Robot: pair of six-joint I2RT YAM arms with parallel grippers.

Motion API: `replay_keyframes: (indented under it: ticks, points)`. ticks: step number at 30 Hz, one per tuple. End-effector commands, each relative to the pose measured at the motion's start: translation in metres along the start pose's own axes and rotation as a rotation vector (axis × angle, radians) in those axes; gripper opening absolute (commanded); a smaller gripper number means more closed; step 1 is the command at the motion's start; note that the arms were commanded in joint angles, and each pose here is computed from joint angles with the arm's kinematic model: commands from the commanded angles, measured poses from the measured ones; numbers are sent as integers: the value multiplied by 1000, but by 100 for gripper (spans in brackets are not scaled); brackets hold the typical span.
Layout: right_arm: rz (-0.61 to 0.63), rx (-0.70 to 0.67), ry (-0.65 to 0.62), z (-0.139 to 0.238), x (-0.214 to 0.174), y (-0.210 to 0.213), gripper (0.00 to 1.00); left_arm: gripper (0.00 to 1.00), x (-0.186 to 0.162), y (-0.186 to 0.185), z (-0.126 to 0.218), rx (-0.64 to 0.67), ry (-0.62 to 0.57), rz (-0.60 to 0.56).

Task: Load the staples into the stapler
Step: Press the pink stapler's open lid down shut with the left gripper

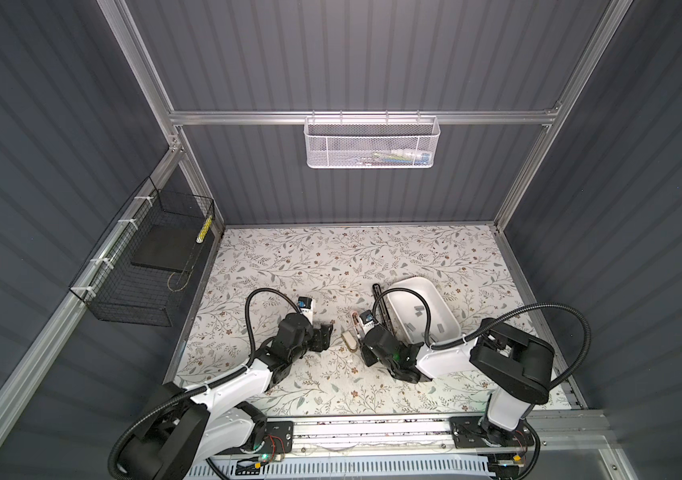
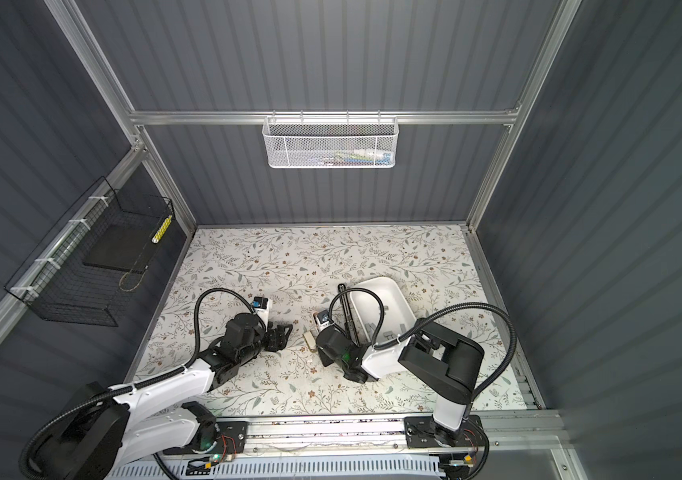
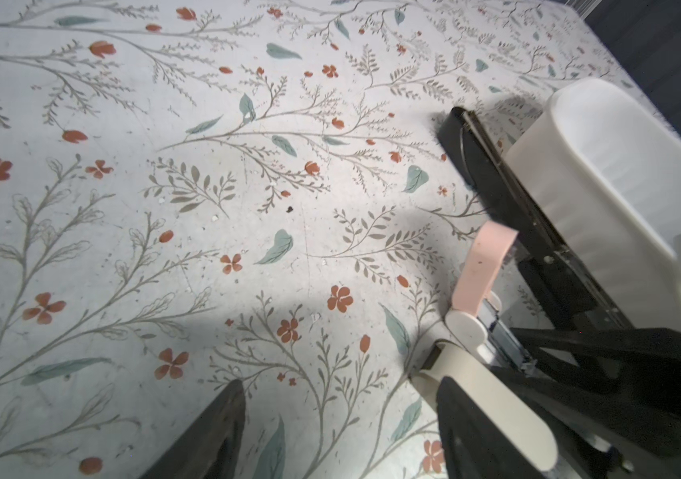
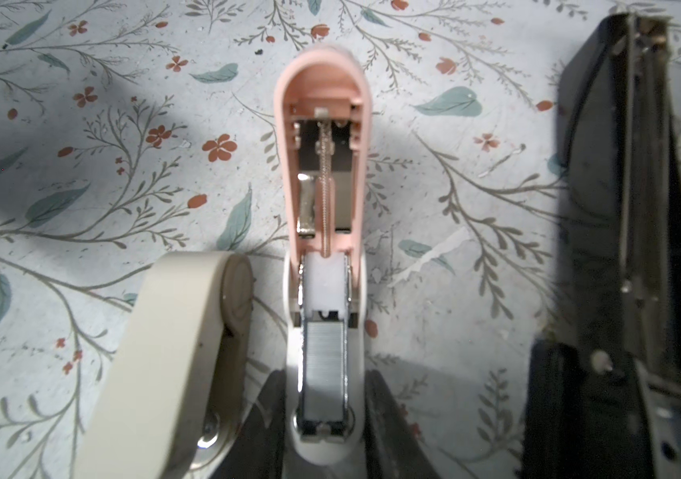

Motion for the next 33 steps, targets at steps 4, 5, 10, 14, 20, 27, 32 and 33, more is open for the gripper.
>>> replay_keyframes:
  ticks: [4, 5, 10, 14, 20, 27, 32, 33]
  points:
    - [29, 52, 91, 4, -33, 4, 18, 74, 25, -5, -15, 2, -53, -29]
    - [29, 56, 90, 4, -34, 4, 18, 74, 27, -6, -17, 0, -53, -33]
    - [39, 57, 96, 3, -36, 5, 18, 74, 32, -12, -33, -21, -32, -41]
    - [31, 64, 101, 0, -39, 7, 17, 72, 31, -17, -45, -48, -8, -43]
    - [29, 60, 110, 0, -42, 7, 16, 70, 31, -26, -61, -93, 25, -54]
    - [15, 45, 118, -2, -42, 7, 16, 69, 21, -36, -56, -185, 3, -64]
    - [7, 14, 121, -3, -40, 4, 15, 70, 17, -46, -48, -267, -44, -83]
    - [8, 14, 123, -3, -40, 5, 15, 70, 16, -48, -46, -280, -45, -87]
Point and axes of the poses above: each gripper's point midway between its finger pads, its own z axis back along the fingers, its own y axis along the line the jaws close on, x = y × z, the point moved 2 cm from there along z, back along the fingers, and after that the axes turned 9 degrees about -z, right-handed, at the moved point
